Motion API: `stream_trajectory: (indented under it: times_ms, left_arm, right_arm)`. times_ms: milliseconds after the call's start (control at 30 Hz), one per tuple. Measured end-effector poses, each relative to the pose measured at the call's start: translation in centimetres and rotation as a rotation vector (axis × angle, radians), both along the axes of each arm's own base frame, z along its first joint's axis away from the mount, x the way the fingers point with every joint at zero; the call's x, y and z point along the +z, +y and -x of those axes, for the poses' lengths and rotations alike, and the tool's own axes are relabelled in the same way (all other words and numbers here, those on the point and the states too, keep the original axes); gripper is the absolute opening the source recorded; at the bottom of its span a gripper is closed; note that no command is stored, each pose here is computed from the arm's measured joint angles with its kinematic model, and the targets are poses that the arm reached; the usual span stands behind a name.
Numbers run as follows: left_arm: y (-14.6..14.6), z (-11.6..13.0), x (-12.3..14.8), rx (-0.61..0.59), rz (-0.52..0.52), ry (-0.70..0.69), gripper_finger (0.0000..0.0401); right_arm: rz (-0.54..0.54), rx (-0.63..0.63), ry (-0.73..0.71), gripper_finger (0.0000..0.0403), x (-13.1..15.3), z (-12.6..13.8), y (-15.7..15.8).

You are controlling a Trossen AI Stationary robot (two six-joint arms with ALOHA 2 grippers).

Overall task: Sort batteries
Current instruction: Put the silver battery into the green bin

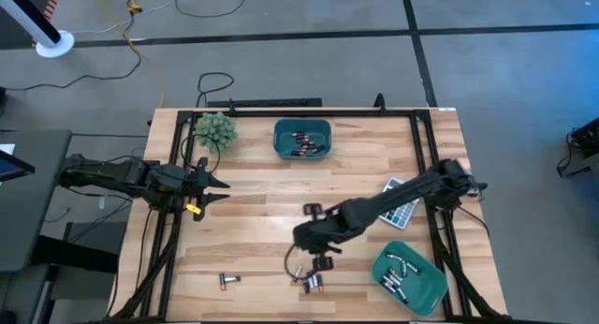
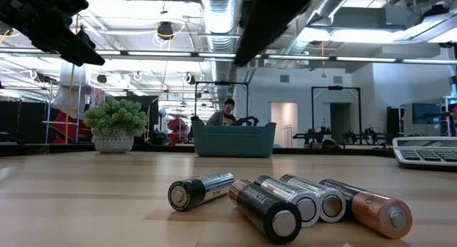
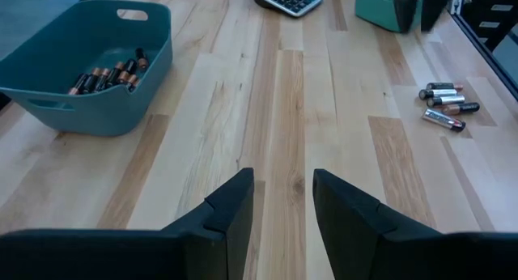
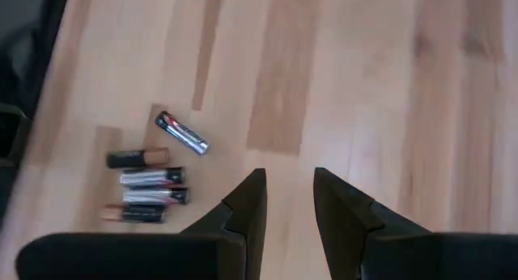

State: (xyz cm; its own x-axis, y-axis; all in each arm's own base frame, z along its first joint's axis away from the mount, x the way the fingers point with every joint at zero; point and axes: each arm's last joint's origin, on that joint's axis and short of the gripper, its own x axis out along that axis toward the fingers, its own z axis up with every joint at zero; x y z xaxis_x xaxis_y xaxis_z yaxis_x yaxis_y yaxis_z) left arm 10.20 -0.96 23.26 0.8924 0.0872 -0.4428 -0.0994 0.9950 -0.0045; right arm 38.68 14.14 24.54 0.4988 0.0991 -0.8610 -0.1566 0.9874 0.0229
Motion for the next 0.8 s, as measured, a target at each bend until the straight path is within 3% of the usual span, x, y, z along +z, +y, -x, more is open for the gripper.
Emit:
stream_trajectory:
  times_ms: [300,567,800]
  left_arm:
    - [0.0,0.0,0.0,0.0,0.0,0.0,0.0125]
    - [0.0,0.0,0.0,0.0,0.001,0.0,0.0125]
    - [0.0,0.0,0.0,0.01,0.021,0.003,0.0125]
  right_arm:
    - [0.167,0.306,0.032,0.0142,-2.7,-3.5,2.4]
    - [0.211,0.394,0.095,0.02,-5.9,-4.7,4.4]
    - [0.251,0.493,0.111,0.0203,-7.3,-4.4,5.8]
